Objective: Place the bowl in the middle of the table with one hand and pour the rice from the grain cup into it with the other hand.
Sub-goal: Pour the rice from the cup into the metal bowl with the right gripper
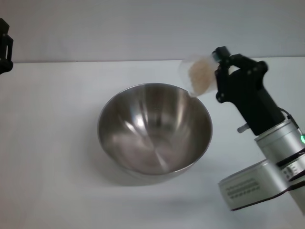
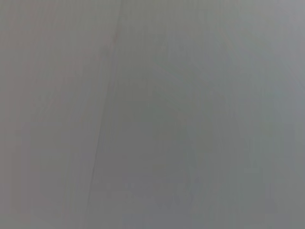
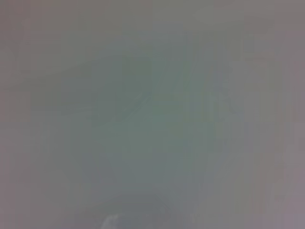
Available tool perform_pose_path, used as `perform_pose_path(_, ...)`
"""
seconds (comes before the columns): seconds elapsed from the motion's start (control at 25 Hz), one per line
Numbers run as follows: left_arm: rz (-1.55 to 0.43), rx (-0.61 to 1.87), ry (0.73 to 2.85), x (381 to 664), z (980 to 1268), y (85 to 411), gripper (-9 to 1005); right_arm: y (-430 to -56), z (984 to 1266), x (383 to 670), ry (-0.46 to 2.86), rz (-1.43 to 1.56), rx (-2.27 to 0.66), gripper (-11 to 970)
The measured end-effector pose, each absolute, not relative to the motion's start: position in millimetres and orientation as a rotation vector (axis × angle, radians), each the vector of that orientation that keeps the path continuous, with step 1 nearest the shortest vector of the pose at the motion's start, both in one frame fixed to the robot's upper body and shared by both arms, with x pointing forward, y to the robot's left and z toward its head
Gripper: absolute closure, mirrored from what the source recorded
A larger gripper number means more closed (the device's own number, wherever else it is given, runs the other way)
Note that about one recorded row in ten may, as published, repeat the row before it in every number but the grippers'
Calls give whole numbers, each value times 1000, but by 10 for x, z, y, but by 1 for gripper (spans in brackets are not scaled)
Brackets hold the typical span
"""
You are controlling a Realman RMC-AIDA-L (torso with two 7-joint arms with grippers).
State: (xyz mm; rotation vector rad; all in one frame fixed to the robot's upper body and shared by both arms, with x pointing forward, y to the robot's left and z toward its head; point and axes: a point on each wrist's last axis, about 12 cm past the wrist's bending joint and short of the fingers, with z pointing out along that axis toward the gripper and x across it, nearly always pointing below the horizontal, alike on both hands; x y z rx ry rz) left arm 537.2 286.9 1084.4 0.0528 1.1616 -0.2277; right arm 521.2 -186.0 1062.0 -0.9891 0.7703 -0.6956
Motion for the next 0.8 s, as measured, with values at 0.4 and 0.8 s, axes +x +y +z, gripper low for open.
perform_pose_path(0.4, -229, 52, 1159, 5378, 10850, 2867, 468, -1761, 10586, 5194, 549, -870, -1192, 942)
perform_pose_path(0.8, -245, 54, 1167, 5348, 10827, 2845, 465, -1780, 10573, 5313, 363, -905, -1345, 942)
